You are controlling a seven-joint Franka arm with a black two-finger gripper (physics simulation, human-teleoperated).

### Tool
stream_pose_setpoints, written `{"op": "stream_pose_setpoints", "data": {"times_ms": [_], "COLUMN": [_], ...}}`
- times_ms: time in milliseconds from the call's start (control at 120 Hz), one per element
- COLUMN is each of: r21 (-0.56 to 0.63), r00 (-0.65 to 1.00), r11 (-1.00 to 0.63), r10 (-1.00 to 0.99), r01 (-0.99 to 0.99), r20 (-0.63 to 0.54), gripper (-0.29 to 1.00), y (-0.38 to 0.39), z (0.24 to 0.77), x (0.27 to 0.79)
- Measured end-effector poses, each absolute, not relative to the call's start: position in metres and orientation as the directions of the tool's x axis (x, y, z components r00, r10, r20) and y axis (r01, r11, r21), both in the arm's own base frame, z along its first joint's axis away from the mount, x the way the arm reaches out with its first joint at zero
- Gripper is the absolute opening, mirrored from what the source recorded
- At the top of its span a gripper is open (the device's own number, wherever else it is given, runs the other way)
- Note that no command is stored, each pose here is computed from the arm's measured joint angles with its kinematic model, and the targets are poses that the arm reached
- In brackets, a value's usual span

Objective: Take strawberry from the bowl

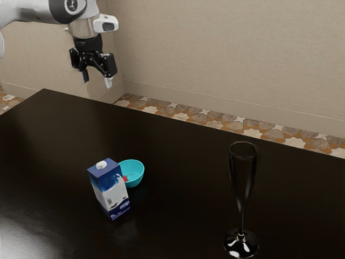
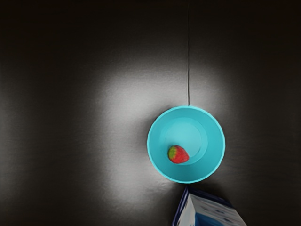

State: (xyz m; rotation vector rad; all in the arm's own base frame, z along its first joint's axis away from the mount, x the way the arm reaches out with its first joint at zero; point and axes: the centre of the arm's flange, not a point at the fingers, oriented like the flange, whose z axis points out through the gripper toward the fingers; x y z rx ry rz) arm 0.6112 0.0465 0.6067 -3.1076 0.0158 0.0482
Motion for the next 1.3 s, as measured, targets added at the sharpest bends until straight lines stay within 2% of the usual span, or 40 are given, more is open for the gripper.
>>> {"op": "stream_pose_setpoints", "data": {"times_ms": [275,525,658,817,1300], "r21": [-0.024,0.004,-0.006,-0.007,0.016], "r00": [0.999,0.994,0.99,0.989,0.987], "r11": [-0.999,-1.0,-1.0,-0.999,-0.99], "r10": [-0.045,-0.017,0.019,0.044,0.136], "r01": [-0.045,-0.017,0.018,0.044,0.137], "r20": [0.024,-0.111,-0.143,-0.139,-0.081], "gripper": [0.69,0.69,0.69,0.69,0.54], "y": [0.034,0.003,0.004,0.006,0.004], "z": [0.613,0.506,0.442,0.39,0.345], "x": [0.619,0.613,0.618,0.613,0.602]}}
